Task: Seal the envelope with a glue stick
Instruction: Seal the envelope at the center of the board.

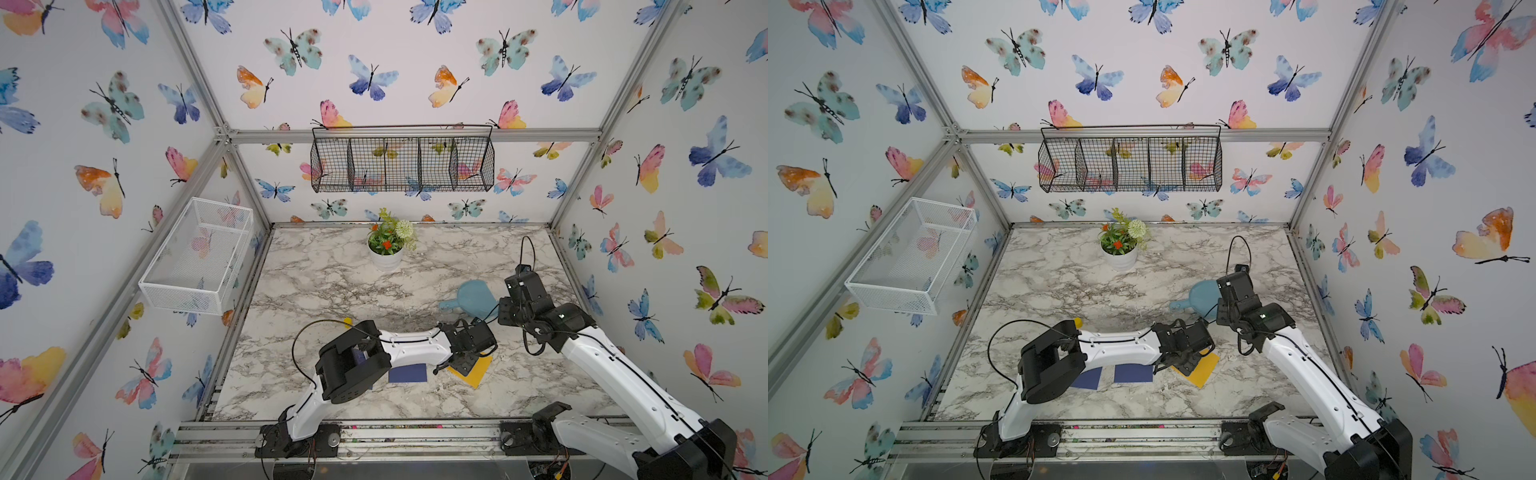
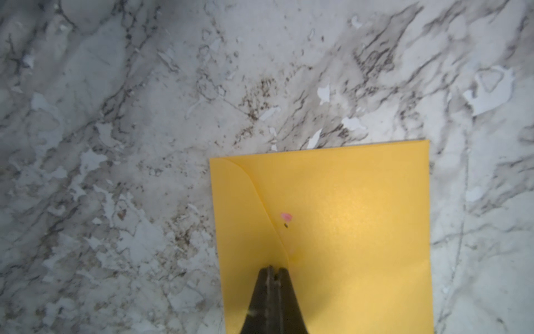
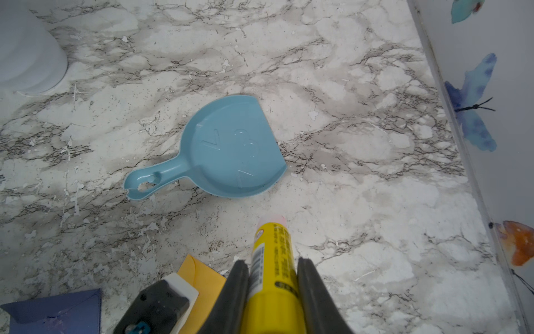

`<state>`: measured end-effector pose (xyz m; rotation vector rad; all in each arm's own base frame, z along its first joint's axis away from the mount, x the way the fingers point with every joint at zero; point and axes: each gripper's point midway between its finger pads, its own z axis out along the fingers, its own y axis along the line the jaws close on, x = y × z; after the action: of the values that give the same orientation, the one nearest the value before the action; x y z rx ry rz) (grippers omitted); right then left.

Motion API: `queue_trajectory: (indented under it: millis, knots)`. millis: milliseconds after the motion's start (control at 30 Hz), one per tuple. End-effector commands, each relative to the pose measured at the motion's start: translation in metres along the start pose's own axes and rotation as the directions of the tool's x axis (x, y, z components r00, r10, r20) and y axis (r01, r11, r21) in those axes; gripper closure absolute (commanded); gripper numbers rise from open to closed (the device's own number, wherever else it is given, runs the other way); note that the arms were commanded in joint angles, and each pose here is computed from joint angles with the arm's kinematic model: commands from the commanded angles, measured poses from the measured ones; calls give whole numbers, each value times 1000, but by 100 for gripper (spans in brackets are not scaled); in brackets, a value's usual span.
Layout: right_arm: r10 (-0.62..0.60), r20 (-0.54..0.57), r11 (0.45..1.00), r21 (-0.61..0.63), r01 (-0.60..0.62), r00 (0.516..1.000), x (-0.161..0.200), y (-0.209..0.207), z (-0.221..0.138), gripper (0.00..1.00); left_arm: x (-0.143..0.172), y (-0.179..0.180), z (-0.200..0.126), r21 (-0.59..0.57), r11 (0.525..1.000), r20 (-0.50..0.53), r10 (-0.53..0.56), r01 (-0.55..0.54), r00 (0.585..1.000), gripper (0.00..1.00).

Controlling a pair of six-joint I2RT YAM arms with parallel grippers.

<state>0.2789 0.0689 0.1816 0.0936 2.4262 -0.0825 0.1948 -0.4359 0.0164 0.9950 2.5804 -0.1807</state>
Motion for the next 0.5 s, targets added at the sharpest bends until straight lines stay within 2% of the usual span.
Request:
queue_trajectory:
  millis: [0, 133, 200, 367, 467]
  knots:
    - [0, 31, 1000, 29, -1, 1000, -10, -9, -10, 97, 95, 49, 50, -192, 973, -311, 62, -127, 948, 96]
    - [7, 32, 1000, 23, -8, 999, -12, -9, -10, 97, 87, 44, 42, -161, 982, -268, 50, -96, 962, 96]
    - [17, 30, 1000, 12, -17, 999, -14, -9, -9, 97, 70, 39, 31, -132, 989, -211, 38, -67, 977, 95]
    - [64, 16, 997, -44, -64, 998, -21, -12, -4, 97, 19, 26, -6, 33, 999, -55, -25, 27, 998, 90]
    - [91, -4, 993, -70, -91, 996, -22, -18, 3, 97, 2, 26, -20, 89, 994, -10, -58, 59, 998, 89]
